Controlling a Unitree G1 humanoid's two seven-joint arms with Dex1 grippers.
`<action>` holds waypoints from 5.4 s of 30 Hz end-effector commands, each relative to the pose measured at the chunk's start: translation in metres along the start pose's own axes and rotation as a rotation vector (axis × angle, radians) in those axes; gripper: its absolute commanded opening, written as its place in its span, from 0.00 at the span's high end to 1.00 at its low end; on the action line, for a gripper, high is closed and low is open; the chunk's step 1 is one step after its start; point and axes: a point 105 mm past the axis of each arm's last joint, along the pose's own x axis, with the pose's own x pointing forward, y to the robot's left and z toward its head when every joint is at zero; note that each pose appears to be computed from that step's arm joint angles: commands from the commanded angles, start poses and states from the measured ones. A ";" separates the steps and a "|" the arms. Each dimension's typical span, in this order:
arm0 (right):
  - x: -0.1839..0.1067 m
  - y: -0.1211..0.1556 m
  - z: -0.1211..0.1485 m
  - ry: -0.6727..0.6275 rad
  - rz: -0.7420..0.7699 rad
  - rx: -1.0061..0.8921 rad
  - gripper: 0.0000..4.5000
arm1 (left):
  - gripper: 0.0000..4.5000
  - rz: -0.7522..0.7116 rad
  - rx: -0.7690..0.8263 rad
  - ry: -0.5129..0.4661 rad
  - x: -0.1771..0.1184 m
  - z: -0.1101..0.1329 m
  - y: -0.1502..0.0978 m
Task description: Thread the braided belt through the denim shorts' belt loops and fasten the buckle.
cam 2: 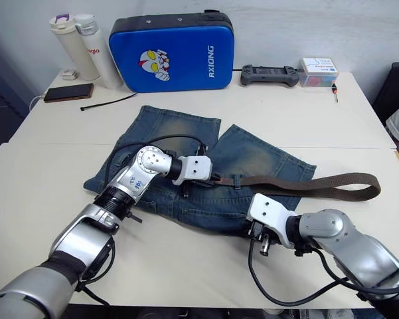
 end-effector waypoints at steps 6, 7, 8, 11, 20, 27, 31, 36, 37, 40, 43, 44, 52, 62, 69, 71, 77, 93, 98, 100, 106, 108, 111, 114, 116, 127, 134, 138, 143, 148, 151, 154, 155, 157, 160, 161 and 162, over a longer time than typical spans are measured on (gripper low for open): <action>-0.009 -0.014 -0.014 0.051 -0.094 0.025 1.00 | 1.00 0.039 0.132 0.067 -0.037 0.009 0.018; -0.009 -0.015 -0.016 0.057 -0.099 0.028 1.00 | 1.00 0.038 0.142 0.082 -0.044 0.008 0.017; -0.010 -0.016 -0.017 0.062 -0.103 0.030 1.00 | 1.00 0.035 0.147 0.092 -0.049 0.007 0.016; -0.010 -0.020 -0.019 0.066 -0.109 0.032 1.00 | 1.00 0.044 0.127 0.131 -0.068 -0.002 0.009; -0.006 -0.025 -0.016 0.041 -0.093 0.021 1.00 | 1.00 0.088 0.006 0.099 -0.074 -0.006 0.004; -0.019 -0.033 -0.026 0.086 -0.109 -0.006 1.00 | 0.22 0.066 -0.164 -0.048 -0.087 0.020 0.001; -0.033 -0.038 -0.033 0.106 -0.118 -0.038 1.00 | 0.00 0.023 -0.265 -0.081 -0.103 0.024 -0.009; -0.079 -0.062 -0.072 0.190 -0.071 -0.158 1.00 | 0.00 0.035 -0.352 -0.075 -0.123 0.018 -0.018; -0.089 -0.066 -0.082 0.235 -0.048 -0.222 1.00 | 0.00 0.033 -0.358 -0.065 -0.122 0.015 -0.020; -0.107 -0.082 -0.091 0.273 -0.023 -0.333 1.00 | 0.00 0.013 -0.366 -0.056 -0.119 0.012 -0.027; -0.113 -0.098 -0.090 0.286 -0.014 -0.437 1.00 | 0.00 0.010 -0.369 -0.060 -0.114 0.012 -0.029; -0.113 -0.103 -0.088 0.290 -0.008 -0.467 1.00 | 0.00 0.005 -0.369 -0.062 -0.112 0.012 -0.030; -0.111 -0.106 -0.068 0.253 0.073 -0.491 0.89 | 0.00 0.001 -0.365 -0.073 -0.105 0.015 -0.036; -0.157 -0.113 -0.005 0.048 -0.083 -0.214 0.02 | 0.00 0.075 -0.339 -0.152 -0.101 0.032 -0.029; -0.120 -0.123 0.039 -0.442 -0.322 0.443 0.02 | 0.00 0.194 -0.359 -0.242 -0.107 0.047 -0.013; -0.109 -0.114 0.032 -0.485 -0.209 0.758 0.02 | 0.00 0.237 -0.339 -0.257 -0.110 0.051 -0.009; -0.078 -0.100 0.013 -0.536 -0.094 1.118 0.02 | 0.00 0.279 -0.345 -0.283 -0.115 0.058 -0.009; -0.045 -0.104 0.006 -0.660 -0.168 1.568 0.02 | 0.00 0.311 -0.373 -0.191 -0.116 0.050 -0.013; -0.040 -0.108 0.013 -0.696 -0.156 1.597 0.02 | 0.00 0.301 -0.375 -0.194 -0.115 0.053 -0.015; -0.036 -0.108 0.014 -0.688 -0.156 1.609 0.02 | 0.00 0.300 -0.373 -0.192 -0.114 0.053 -0.015; -0.030 -0.110 0.016 -0.713 -0.125 1.639 0.02 | 0.00 0.304 -0.368 -0.189 -0.114 0.053 -0.014; -0.029 -0.112 0.017 -0.730 -0.117 1.656 0.02 | 0.00 0.302 -0.367 -0.184 -0.114 0.052 -0.015; -0.025 -0.113 0.016 -0.735 -0.108 1.676 0.02 | 0.00 0.299 -0.367 -0.183 -0.113 0.052 -0.015; -0.018 -0.111 0.012 -0.730 -0.099 1.704 0.02 | 0.00 0.298 -0.365 -0.171 -0.113 0.052 -0.015; -0.015 -0.111 0.011 -0.753 -0.088 1.724 0.02 | 0.00 0.295 -0.371 -0.175 -0.112 0.053 -0.016; 0.006 -0.107 0.000 -0.768 -0.092 1.803 0.30 | 0.00 0.290 -0.376 -0.168 -0.110 0.053 -0.018; -0.018 -0.112 0.000 -0.844 -0.136 1.733 0.98 | 0.00 0.289 -0.380 -0.154 -0.111 0.048 -0.020; -0.031 -0.117 0.012 -0.880 -0.179 1.572 0.98 | 0.00 0.287 -0.381 -0.151 -0.109 0.047 -0.020; -0.024 -0.108 0.024 -0.874 -0.172 1.427 0.98 | 0.00 0.281 -0.377 -0.152 -0.109 0.047 -0.019; -0.010 -0.099 0.020 -0.828 -0.203 1.352 0.98 | 0.00 0.280 -0.373 -0.145 -0.113 0.046 -0.017; -0.005 -0.098 0.015 -0.832 -0.216 1.347 0.98 | 0.00 0.279 -0.374 -0.140 -0.114 0.045 -0.017; -0.001 -0.098 0.014 -0.818 -0.234 1.287 0.98 | 0.00 0.279 -0.372 -0.136 -0.115 0.045 -0.017; 0.001 -0.098 0.014 -0.807 -0.240 1.257 0.98 | 0.00 0.279 -0.371 -0.137 -0.115 0.045 -0.017; 0.004 -0.099 0.015 -0.806 -0.259 1.207 0.98 | 0.00 0.281 -0.369 -0.136 -0.115 0.046 -0.017; 0.005 -0.104 0.020 -0.849 -0.297 1.155 0.98 | 0.00 0.282 -0.364 -0.137 -0.115 0.047 -0.017; 0.006 -0.105 0.021 -0.854 -0.307 1.135 0.98 | 0.00 0.282 -0.364 -0.138 -0.115 0.047 -0.017; 0.006 -0.106 0.022 -0.857 -0.313 1.121 0.98 | 0.00 0.282 -0.364 -0.138 -0.115 0.047 -0.017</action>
